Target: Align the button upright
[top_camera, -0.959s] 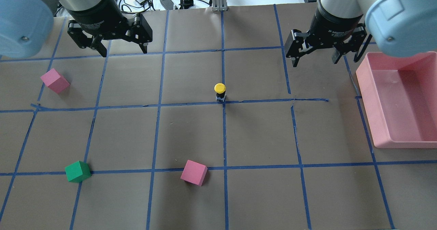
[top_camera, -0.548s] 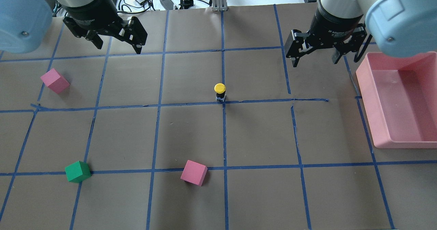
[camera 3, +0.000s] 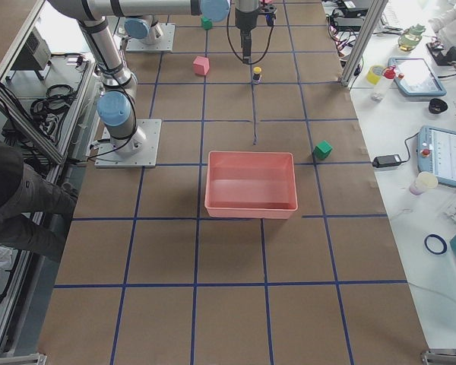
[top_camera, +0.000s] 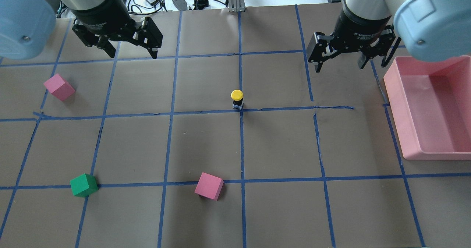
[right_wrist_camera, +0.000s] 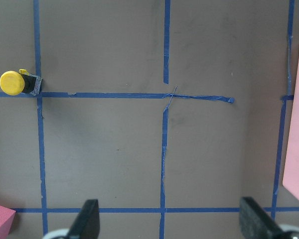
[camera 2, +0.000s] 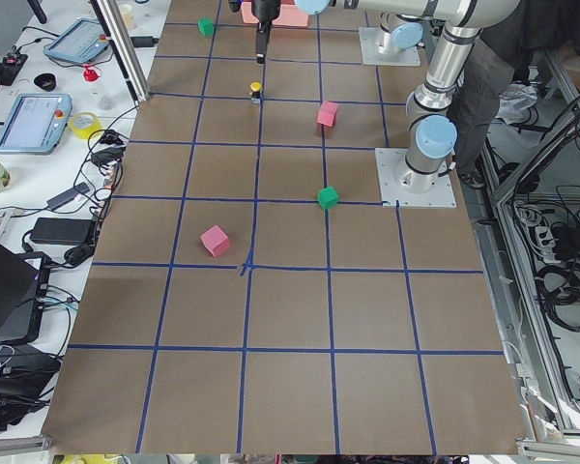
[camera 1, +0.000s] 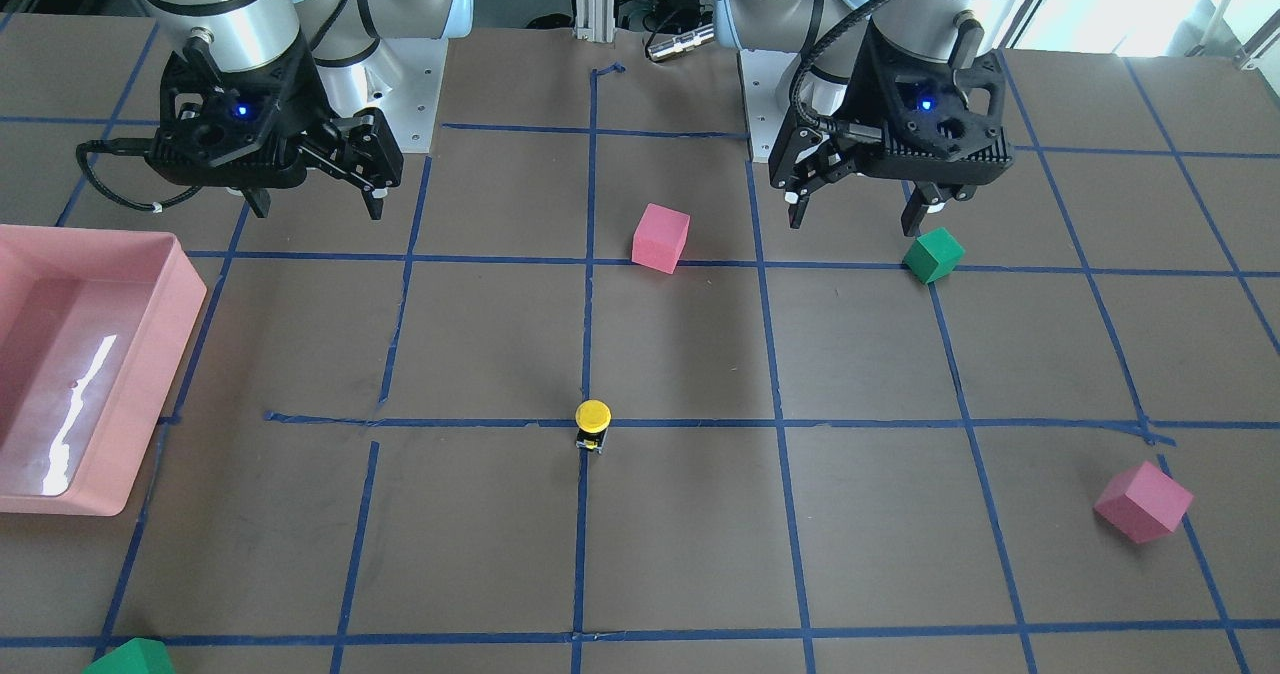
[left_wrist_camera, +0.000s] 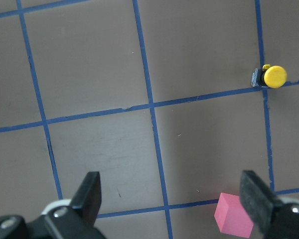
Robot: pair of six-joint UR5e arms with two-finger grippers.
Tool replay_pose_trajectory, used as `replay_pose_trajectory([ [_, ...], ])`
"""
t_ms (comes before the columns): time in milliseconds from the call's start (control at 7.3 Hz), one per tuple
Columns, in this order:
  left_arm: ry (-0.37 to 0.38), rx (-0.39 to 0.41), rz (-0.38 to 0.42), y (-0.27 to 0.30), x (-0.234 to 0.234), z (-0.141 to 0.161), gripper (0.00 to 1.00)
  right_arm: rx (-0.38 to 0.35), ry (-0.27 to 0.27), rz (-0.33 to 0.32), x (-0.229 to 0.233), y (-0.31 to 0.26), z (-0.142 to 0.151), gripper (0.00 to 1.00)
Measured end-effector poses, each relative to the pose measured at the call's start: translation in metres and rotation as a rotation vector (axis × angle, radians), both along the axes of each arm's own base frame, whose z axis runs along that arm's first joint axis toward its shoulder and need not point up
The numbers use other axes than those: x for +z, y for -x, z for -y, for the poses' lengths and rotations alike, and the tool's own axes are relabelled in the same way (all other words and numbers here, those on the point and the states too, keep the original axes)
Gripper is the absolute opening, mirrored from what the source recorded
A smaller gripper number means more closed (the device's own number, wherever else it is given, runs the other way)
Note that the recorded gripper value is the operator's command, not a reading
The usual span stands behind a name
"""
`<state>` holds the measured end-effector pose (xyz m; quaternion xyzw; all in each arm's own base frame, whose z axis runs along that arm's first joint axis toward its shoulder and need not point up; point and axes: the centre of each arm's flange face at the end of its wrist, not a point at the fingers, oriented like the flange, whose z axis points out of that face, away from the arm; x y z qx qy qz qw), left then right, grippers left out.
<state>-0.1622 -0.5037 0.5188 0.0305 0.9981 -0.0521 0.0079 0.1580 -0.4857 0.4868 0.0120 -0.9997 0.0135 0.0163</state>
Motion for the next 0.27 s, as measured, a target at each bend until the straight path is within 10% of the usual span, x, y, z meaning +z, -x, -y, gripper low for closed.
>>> replay_pose_trajectory([
  [274, 0.003, 0.006, -0.004, -0.0001, 0.0008, -0.0014, 1.00, 0.001, 0.016, 0.019, 0.0017, -0.0019, 0.0015, 1.00],
])
